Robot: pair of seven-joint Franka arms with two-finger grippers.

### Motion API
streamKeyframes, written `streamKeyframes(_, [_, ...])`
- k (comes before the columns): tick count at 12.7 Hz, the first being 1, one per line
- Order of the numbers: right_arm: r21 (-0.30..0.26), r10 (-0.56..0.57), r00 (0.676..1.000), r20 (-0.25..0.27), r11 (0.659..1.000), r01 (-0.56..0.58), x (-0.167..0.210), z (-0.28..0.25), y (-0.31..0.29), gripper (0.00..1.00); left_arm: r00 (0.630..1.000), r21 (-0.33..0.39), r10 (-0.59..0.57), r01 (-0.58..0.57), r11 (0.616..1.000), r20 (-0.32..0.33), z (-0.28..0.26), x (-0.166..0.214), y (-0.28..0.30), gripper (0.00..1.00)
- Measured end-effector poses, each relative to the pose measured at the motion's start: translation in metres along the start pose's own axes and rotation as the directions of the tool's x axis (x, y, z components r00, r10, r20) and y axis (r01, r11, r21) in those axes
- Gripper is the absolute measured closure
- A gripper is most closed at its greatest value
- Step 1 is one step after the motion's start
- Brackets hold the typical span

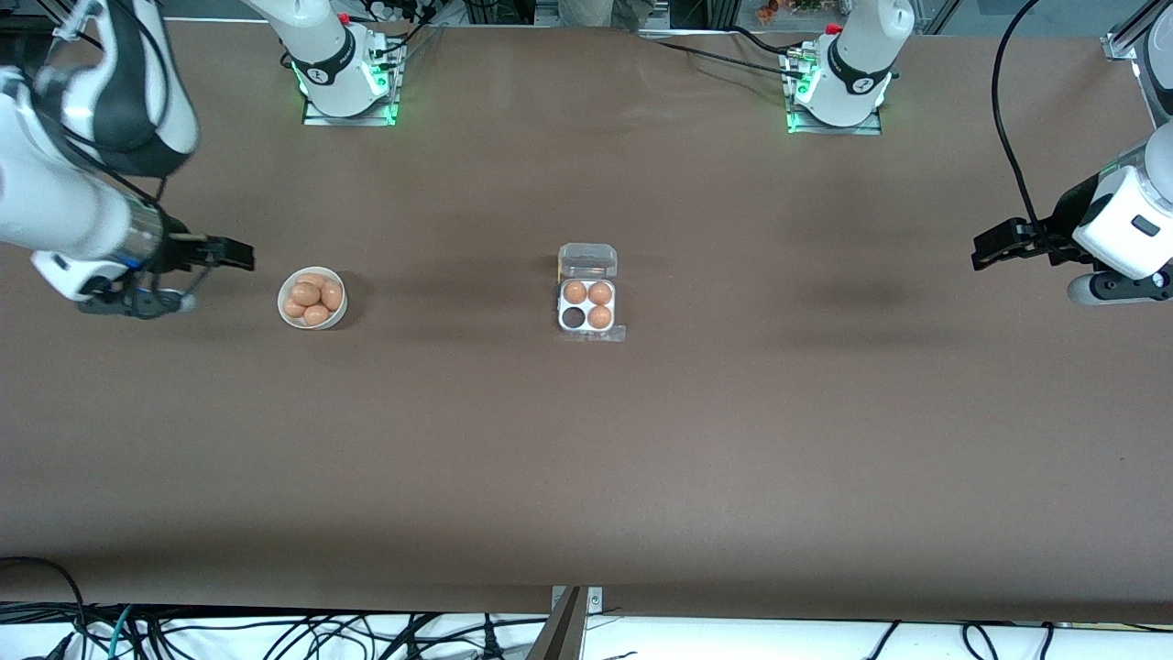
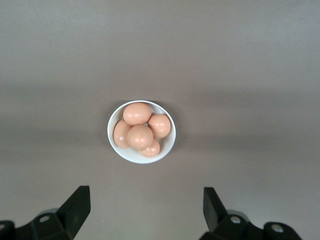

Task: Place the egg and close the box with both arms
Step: 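Reach the right gripper over the egg bowl and lower onto an egg, then close the right gripper on a brown egg and lift it out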

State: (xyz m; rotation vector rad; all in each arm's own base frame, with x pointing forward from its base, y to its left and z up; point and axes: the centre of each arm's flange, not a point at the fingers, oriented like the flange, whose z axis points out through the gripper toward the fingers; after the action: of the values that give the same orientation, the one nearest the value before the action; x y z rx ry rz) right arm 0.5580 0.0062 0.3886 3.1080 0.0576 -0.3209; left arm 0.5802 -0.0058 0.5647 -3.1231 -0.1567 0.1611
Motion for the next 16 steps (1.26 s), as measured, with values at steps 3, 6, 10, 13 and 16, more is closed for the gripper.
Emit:
streamKeyframes(3, [-0.013,-0.003,1.0,-0.015,1.0,0.003,0.012,0.05,-0.011,0.0,1.0,0.0,0.001,-0.001,1.0,0.0,0.0,0.0,0.0,0.0])
streamKeyframes(6, [-0.014,0.0,0.999,-0.048,1.0,0.0,0.005,0.093,-0.013,0.0,1.0,0.0,0.001,-0.001,1.0,0.0,0.0,0.0,0.001,0.0])
streamKeyframes(10, [-0.014,0.008,0.997,-0.072,1.0,-0.009,-0.006,0.127,-0.018,0.0,1.0,0.0,0.001,-0.001,1.0,0.0,0.0,0.0,0.001,0.0])
streamKeyframes(13, [-0.018,0.007,0.997,-0.079,1.0,-0.009,-0.005,0.142,-0.02,0.0,1.0,0.0,0.001,-0.001,1.0,0.0,0.0,0.0,0.001,0.0])
streamKeyframes(16, [-0.02,0.005,0.996,-0.086,1.0,-0.007,-0.002,0.149,-0.021,0.0,1.0,0.0,0.004,-0.004,1.0,0.0,0.0,0.0,0.002,0.0])
